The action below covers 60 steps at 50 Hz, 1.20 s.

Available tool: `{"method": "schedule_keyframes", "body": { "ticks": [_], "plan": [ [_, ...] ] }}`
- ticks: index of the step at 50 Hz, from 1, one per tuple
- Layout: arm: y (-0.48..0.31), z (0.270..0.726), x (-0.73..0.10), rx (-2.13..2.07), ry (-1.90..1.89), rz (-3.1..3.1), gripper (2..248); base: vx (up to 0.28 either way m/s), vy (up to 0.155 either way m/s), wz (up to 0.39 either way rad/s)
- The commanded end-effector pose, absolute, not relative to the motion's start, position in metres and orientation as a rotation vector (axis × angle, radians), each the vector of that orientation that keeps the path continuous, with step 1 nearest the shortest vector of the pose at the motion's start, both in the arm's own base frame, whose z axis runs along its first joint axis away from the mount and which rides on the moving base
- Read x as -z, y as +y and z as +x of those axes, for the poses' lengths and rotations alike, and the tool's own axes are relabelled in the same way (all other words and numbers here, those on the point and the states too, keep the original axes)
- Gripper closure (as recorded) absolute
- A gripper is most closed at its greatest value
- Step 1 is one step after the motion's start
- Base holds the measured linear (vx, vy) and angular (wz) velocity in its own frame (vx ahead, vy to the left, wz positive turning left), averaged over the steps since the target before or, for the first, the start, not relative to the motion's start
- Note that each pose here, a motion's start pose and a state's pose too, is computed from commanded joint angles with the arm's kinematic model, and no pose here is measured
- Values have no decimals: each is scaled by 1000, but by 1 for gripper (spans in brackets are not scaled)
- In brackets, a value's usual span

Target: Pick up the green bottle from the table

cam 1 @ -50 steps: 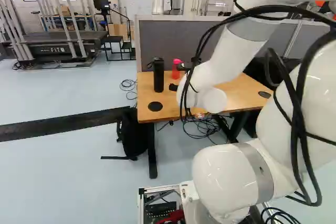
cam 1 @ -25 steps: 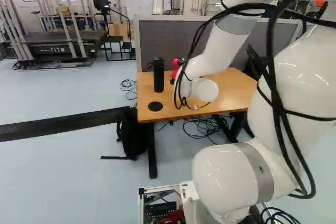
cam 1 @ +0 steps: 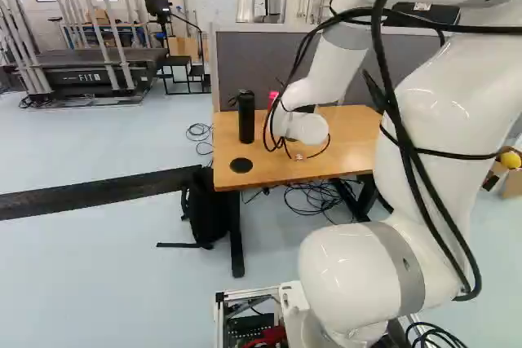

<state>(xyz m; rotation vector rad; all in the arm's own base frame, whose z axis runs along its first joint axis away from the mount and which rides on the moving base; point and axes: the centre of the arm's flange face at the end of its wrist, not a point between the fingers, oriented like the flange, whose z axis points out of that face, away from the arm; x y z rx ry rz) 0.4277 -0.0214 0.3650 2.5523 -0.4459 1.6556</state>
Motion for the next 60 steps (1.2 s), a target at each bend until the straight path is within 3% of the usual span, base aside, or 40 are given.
{"method": "schedule_keyframes", "body": {
  "ticks": [41, 42, 47, 48, 52, 53, 57, 58, 60],
  "plan": [
    [-38, 472, -361, -1634, -679, 2469, 3, 0, 0, 0],
    [-38, 472, -361, -1634, -679, 2469, 18, 0, 0, 0],
    [-38, 472, -361, -1634, -679, 2469, 18, 0, 0, 0],
    [-38, 472, -361, -1634, -679, 2469, 56, 0, 0, 0],
    [-38, 472, -361, -1634, -679, 2469, 56, 0, 0, 0],
    [-38, 472, -361, -1634, -679, 2469, 95, 0, 0, 0],
    [-38, 472, -361, -1634, -679, 2469, 95, 0, 0, 0],
    [-38, 472, -361, -1634, -679, 2469, 127, 0, 0, 0],
    [-38, 472, -361, -1634, -679, 2469, 127, 0, 0, 0]
  ]
}}
